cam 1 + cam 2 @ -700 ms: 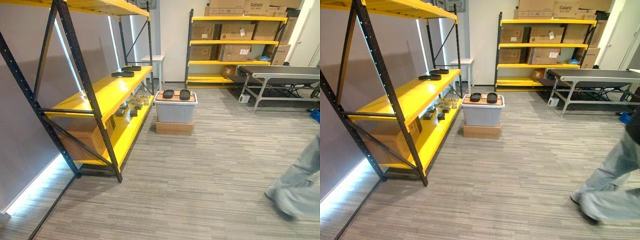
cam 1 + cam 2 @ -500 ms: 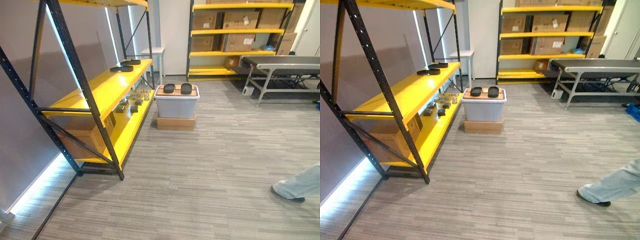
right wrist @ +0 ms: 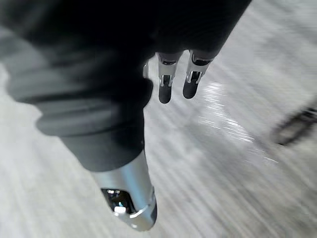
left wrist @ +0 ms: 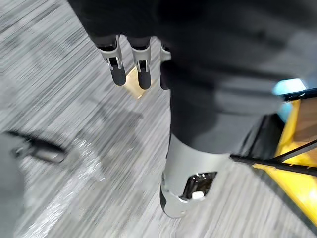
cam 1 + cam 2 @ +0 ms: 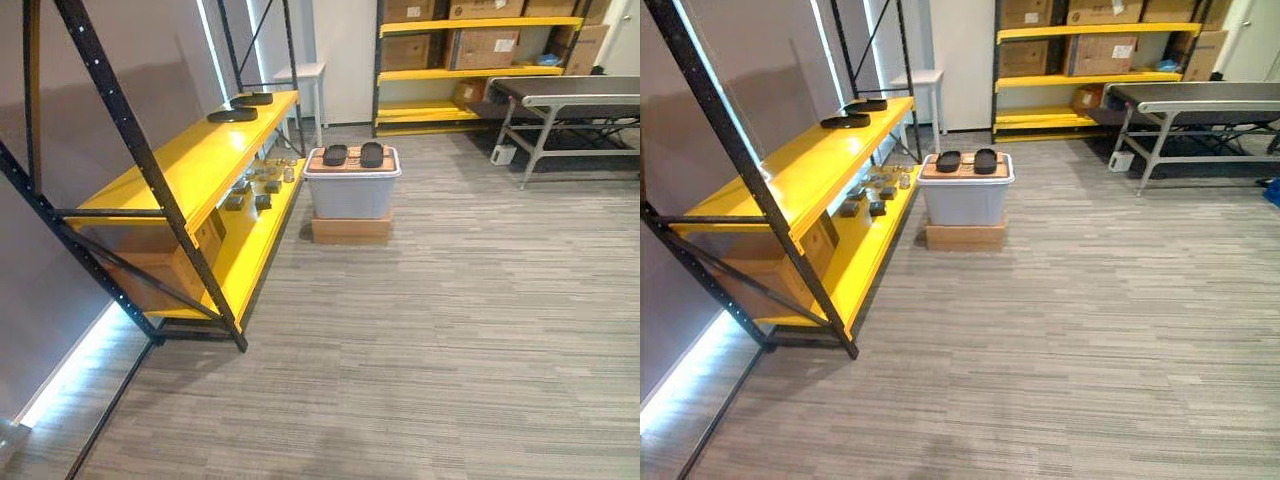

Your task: Walk over and take plastic housings, then place them on the shelf

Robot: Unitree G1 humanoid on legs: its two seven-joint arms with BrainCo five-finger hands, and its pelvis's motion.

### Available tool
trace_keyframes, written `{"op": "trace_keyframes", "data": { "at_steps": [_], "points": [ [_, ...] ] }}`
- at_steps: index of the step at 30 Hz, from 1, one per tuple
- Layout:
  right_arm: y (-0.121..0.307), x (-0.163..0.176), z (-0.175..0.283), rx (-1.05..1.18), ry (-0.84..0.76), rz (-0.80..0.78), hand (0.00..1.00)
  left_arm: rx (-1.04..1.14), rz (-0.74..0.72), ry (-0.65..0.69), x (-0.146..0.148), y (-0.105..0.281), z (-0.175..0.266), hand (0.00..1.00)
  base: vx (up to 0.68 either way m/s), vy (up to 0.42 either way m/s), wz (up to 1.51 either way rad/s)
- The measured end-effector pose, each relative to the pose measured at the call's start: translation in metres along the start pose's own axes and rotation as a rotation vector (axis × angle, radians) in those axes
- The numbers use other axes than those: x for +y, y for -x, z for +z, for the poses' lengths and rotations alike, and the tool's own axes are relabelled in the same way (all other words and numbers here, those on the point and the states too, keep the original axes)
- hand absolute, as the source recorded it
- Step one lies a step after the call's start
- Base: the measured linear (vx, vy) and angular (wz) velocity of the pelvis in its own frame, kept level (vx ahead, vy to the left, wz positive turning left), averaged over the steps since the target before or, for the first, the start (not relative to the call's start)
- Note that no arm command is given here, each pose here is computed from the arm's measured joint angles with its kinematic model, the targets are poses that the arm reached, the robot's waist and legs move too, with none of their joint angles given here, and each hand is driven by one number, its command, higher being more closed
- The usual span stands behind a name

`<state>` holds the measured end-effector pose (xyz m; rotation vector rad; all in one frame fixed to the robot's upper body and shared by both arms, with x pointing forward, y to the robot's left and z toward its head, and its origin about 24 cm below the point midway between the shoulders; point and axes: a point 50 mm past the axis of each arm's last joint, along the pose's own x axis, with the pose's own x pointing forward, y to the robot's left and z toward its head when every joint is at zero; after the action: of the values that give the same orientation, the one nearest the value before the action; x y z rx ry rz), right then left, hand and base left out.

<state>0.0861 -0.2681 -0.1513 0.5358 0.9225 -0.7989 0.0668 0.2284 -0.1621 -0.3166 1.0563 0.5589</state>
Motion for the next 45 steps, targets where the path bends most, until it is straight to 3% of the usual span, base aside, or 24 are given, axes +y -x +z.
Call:
{"op": "trace_keyframes", "data": {
  "at_steps": [13, 19, 25, 28, 31, 34, 39, 45],
  "points": [
    [-0.001, 0.02, -0.004, 0.012, 0.068, 0.058, 0.0, 0.004, -0.02, -0.099, 0.001, 0.002, -0.004, 0.0, -0.02, 0.004, -0.09],
    [0.0, 0.031, -0.007, 0.016, 0.127, 0.094, 0.0, -0.074, -0.065, -0.215, -0.008, -0.003, 0.024, 0.0, 0.03, 0.059, -0.09],
    [0.001, 0.028, -0.015, 0.037, 0.155, 0.088, 0.0, -0.235, -0.091, -0.269, -0.032, -0.01, 0.087, 0.0, 0.34, -0.104, 0.4],
    [0.005, 0.01, -0.027, 0.063, 0.118, 0.039, 0.0, -0.23, -0.117, -0.288, -0.042, -0.01, 0.08, 0.0, 0.73, -0.357, 0.4],
    [0.008, 0.002, -0.029, 0.052, 0.084, 0.018, 0.0, -0.18, -0.101, -0.196, -0.041, -0.008, 0.059, 0.0, 0.77, -0.296, 0.23],
    [0.008, 0.015, -0.023, 0.014, 0.131, 0.066, 0.0, -0.138, -0.062, -0.163, -0.024, -0.004, 0.038, 0.0, 0.72, -0.198, -0.49],
    [0.001, 0.063, 0.016, -0.095, 0.184, 0.178, 0.0, -0.039, -0.029, -0.115, -0.009, 0.006, -0.004, 0.0, 0.64, 0.037, -0.99],
    [0.003, 0.056, -0.006, -0.028, 0.244, 0.167, 0.0, 0.008, 0.017, -0.132, 0.009, 0.008, -0.016, 0.0, 0.79, 0.249, -0.17]
  ]
}}
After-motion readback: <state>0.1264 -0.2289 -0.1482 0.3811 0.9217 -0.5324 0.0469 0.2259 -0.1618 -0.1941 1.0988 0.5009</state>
